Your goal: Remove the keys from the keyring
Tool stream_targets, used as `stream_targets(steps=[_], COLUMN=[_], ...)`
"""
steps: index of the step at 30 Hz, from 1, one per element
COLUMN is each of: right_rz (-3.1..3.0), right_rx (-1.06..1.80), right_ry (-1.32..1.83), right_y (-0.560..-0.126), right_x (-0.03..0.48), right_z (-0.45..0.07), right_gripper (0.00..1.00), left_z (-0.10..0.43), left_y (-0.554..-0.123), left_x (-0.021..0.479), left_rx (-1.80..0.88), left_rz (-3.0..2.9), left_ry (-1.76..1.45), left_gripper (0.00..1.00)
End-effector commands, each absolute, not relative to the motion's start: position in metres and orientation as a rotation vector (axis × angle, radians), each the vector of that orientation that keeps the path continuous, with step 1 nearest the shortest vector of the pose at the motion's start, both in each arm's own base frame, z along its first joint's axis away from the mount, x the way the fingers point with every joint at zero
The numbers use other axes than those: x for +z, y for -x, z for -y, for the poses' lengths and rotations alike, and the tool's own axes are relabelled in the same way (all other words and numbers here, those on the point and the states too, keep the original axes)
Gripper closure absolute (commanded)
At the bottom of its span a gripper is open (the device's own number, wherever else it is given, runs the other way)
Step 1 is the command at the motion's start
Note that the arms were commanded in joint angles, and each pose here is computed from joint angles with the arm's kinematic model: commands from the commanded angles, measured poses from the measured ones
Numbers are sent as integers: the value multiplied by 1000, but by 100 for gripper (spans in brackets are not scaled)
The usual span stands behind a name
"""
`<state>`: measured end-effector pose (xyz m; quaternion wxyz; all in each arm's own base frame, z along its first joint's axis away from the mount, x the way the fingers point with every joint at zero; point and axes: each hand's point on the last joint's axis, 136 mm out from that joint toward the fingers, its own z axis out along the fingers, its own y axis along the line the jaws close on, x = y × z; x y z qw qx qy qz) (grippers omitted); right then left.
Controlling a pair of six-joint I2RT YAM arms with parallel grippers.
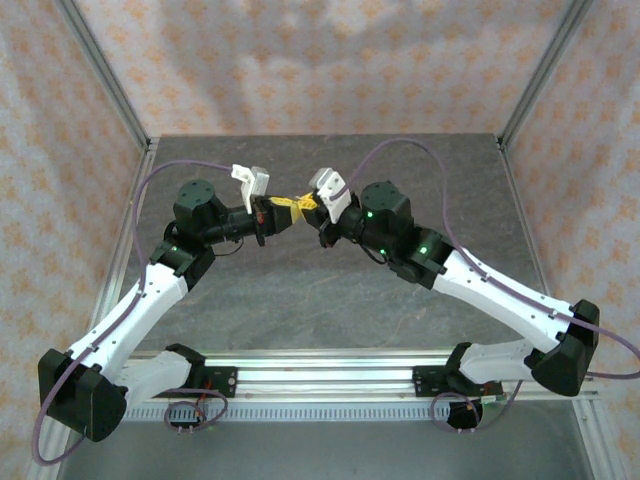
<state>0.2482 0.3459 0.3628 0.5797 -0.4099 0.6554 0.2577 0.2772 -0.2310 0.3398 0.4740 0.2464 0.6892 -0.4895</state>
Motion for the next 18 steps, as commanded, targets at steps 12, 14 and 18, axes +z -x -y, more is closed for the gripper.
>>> stream_targets(steps=[12,14,18], right_rz=[-1437,-1459,-1505], right_rx=[655,671,807], right_ry=[1393,1339,1183], right_y=[-171,-176,-192], right_x=[307,315,339], right_z=[-379,-378,-369], right_gripper=[100,100,100], left_z=[230,230,227], left_y=[-280,-280,-277], left_x=[379,379,376], left_rx=[-1147,-1143,-1126], left_rz=[-1552,-1552,-1553], left_ry=[-609,-607,-598], left_gripper=[100,100,87])
